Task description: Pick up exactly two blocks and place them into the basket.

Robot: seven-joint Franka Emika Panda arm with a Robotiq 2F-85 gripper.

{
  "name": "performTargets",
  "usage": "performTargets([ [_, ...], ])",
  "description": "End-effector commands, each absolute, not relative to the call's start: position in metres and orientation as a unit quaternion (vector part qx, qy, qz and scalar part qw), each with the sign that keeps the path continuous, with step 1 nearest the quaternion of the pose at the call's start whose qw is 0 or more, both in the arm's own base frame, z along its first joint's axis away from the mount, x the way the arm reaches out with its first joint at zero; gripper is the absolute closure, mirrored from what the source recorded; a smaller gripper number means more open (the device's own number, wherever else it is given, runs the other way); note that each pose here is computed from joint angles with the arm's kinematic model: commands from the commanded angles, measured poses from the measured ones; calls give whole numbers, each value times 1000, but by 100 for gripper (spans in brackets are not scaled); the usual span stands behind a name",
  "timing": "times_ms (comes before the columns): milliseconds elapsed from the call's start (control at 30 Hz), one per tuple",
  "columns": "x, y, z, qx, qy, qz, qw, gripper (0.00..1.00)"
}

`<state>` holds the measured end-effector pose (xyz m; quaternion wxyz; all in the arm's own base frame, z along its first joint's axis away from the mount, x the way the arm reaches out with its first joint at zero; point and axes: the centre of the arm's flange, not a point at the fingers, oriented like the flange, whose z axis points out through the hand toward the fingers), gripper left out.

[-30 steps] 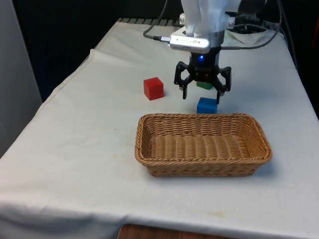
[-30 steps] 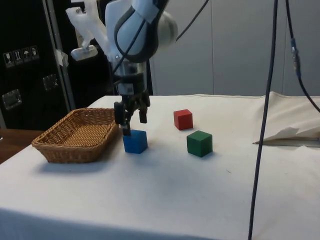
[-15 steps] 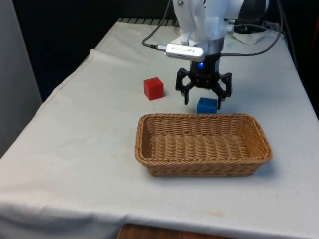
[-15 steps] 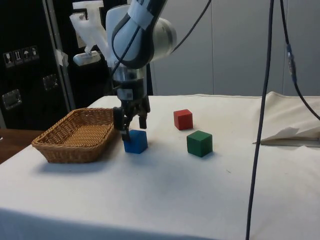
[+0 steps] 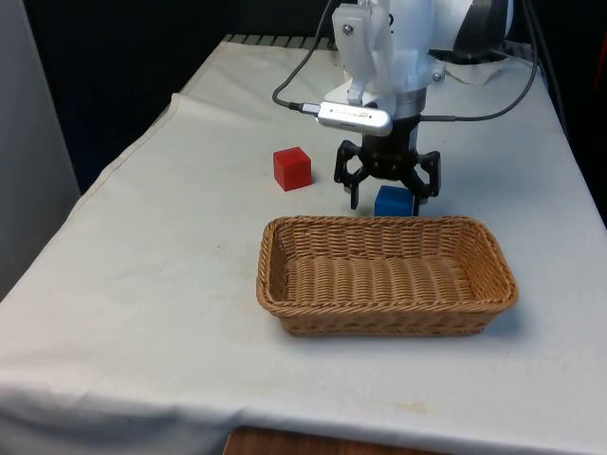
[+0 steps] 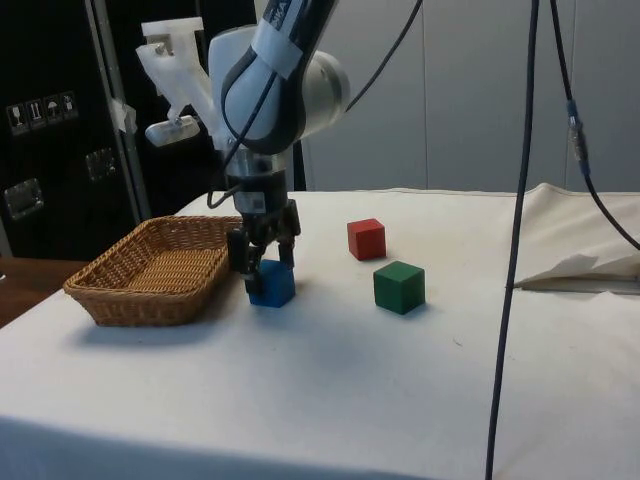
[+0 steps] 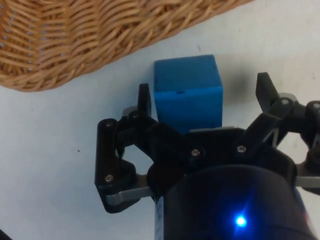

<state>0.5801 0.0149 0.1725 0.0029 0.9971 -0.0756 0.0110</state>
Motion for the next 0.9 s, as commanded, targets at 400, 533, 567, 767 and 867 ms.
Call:
performTargets([
  [400, 579, 15, 174, 997, -76, 11, 2, 98],
  [533, 579, 15, 174, 997, -76, 11, 2, 98],
  [567, 579, 15, 174, 997, -76, 11, 2, 98],
  [767, 582, 15, 190, 998, -69, 14, 1, 98],
  [867, 583, 15, 197, 998, -67, 15, 0, 98],
])
